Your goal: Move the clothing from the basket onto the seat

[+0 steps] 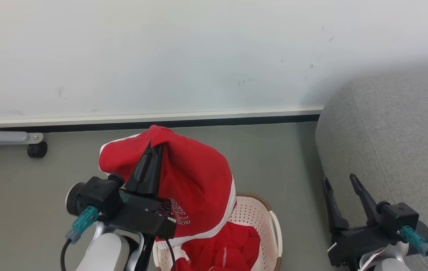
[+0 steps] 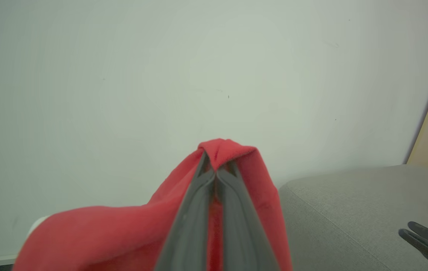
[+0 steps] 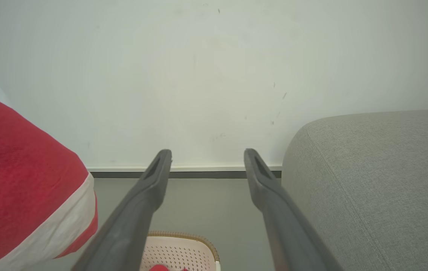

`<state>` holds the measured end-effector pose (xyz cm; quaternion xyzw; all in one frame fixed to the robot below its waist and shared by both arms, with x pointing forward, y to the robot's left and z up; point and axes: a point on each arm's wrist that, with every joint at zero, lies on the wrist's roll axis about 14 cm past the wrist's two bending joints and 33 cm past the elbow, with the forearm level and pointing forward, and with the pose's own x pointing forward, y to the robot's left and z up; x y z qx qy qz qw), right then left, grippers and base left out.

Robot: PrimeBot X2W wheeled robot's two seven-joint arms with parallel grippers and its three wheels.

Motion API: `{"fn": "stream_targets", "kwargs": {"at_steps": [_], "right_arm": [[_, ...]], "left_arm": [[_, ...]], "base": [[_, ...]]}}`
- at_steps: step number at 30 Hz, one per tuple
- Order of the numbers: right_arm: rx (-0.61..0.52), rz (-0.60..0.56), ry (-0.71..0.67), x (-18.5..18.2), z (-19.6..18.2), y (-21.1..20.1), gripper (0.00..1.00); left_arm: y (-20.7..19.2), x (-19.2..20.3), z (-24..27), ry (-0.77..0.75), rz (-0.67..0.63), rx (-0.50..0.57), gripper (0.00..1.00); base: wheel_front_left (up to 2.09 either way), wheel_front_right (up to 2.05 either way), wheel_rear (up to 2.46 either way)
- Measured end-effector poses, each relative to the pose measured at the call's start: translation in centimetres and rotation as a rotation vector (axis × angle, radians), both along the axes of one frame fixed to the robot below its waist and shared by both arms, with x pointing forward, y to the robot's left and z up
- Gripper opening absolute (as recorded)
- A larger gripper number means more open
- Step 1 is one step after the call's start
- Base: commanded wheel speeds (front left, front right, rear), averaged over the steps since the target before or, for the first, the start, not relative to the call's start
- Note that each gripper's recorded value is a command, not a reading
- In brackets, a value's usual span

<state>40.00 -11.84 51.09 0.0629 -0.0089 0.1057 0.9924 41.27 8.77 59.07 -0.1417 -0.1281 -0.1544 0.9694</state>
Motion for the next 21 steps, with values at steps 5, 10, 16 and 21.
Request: {"fn": "stream_targets", "kwargs": {"at_steps": [5, 10, 16, 21], "right_arm": [[0.001, 0.002, 0.0, 0.0, 0.2, 0.0, 1.0], [0.001, 0.011, -0.001, -0.1, 0.3, 0.3, 1.0], [0.015, 0.08, -0.019, 0.0, 1.3, 2.5, 1.0], [0.038, 0.2, -0.035, -0.3, 2.3, 6.4, 1.0]], "left_arm": [[0.0, -0.1, 0.2, 0.0, 0.0, 0.002, 0.0], [-0.1, -0.1, 0.5, -0.001, -0.001, 0.003, 0.0], [-0.2, -0.2, 0.8, -0.004, -0.004, 0.004, 0.0], [-0.3, -0.3, 1.0, -0.005, -0.005, 0.005, 0.0]], "base": [[0.0, 0.0, 0.0], [0.0, 0.0, 0.0], [0.0, 0.0, 0.0], [0.0, 0.0, 0.0]]}}
